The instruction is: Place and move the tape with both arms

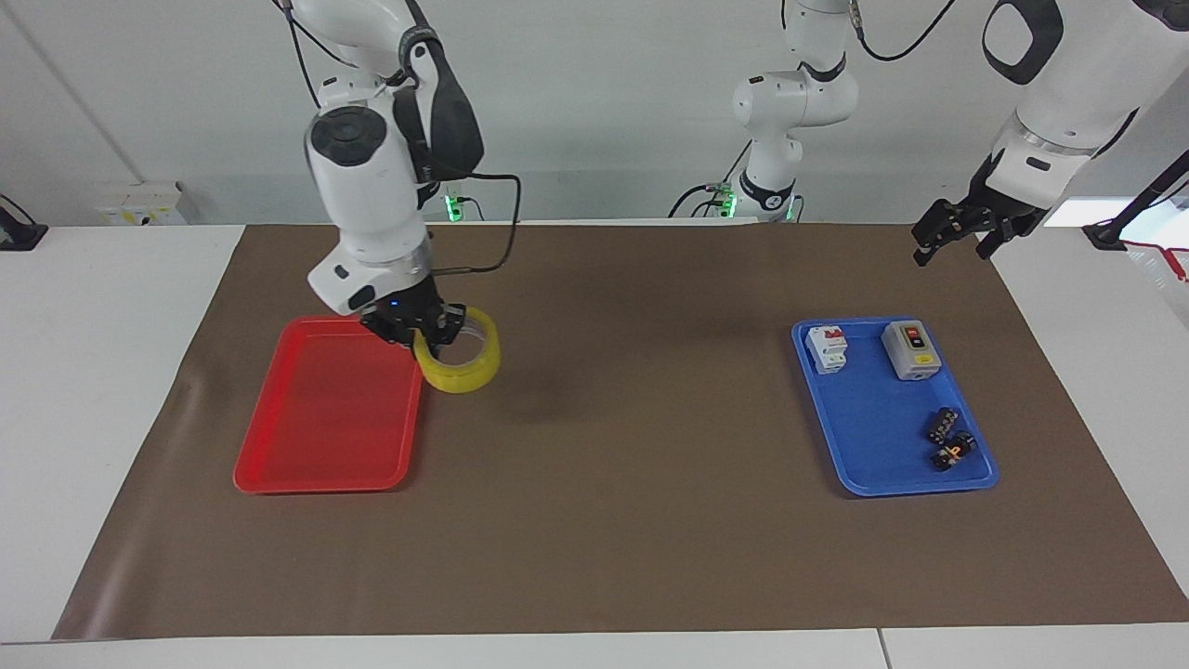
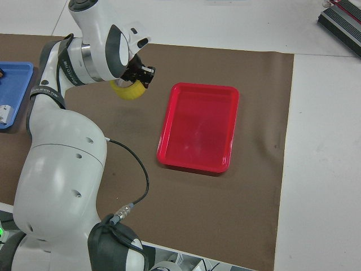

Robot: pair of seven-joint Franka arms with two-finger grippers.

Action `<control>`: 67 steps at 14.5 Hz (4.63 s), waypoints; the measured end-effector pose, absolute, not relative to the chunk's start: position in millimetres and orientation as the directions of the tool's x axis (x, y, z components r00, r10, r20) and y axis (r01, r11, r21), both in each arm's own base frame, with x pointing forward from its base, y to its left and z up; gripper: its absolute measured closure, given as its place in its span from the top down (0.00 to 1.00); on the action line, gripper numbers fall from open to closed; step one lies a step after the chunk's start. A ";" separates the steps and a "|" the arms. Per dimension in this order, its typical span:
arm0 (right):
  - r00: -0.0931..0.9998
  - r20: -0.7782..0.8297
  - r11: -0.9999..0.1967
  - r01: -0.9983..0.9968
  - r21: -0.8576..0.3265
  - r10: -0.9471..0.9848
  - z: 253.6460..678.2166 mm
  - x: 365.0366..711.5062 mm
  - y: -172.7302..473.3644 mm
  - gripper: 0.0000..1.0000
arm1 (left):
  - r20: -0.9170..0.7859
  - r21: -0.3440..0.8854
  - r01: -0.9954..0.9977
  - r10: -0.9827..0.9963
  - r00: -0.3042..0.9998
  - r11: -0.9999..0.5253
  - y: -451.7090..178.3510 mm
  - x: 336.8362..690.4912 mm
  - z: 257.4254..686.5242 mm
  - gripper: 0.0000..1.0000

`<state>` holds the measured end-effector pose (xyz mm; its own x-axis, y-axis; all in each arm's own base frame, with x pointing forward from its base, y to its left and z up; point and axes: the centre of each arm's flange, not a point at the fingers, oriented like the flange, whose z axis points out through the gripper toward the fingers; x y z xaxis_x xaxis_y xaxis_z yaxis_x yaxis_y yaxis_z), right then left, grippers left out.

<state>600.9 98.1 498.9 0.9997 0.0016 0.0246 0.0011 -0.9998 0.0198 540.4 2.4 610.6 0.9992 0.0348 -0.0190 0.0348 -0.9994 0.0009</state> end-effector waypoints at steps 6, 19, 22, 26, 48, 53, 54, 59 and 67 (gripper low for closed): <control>0.992 0.039 -0.993 0.118 0.029 0.119 418.4 584.1 -39.5 0.22 | -0.022 0.001 0.035 0.034 0.999 -0.999 2.4 540.4 609.9 1.00; 0.992 0.065 -0.993 0.109 0.033 0.111 331.6 539.3 -72.7 0.22 | -0.026 0.001 0.031 0.031 0.999 -1.000 0.6 540.3 608.4 1.00; 0.991 0.071 -0.993 0.110 0.034 0.112 319.7 540.6 -72.7 0.22 | -0.026 0.001 0.031 0.031 0.999 -1.000 0.6 540.3 608.4 1.00; 0.991 0.067 -0.993 0.111 0.033 0.113 302.0 540.4 -72.6 0.22 | -0.026 0.001 0.031 0.031 0.999 -1.000 0.6 540.3 608.4 1.00; 0.959 0.049 -0.960 -0.280 -0.003 -0.280 635.5 534.1 -20.9 1.00 | -0.026 0.001 0.031 0.031 0.999 -1.000 0.6 540.3 608.3 1.00; 0.962 -0.016 -0.963 -0.271 0.014 -0.271 664.2 521.5 -15.0 1.00 | -0.026 0.001 0.031 0.031 0.999 -1.000 0.6 540.3 608.3 1.00; 0.963 -0.021 -0.964 -0.267 0.016 -0.267 662.2 522.5 -12.8 1.00 | -0.026 0.001 0.031 0.031 0.999 -1.000 0.6 540.3 608.3 1.00; 0.977 -0.047 -0.978 -0.207 0.019 -0.208 657.1 522.6 -8.6 1.00 | -0.026 0.001 0.031 0.031 0.999 -1.000 0.6 540.3 608.3 1.00; 0.988 -0.049 -0.989 -0.146 0.017 -0.146 657.0 522.5 -9.7 1.00 | -0.026 0.001 0.031 0.031 0.999 -1.000 0.6 540.3 608.3 1.00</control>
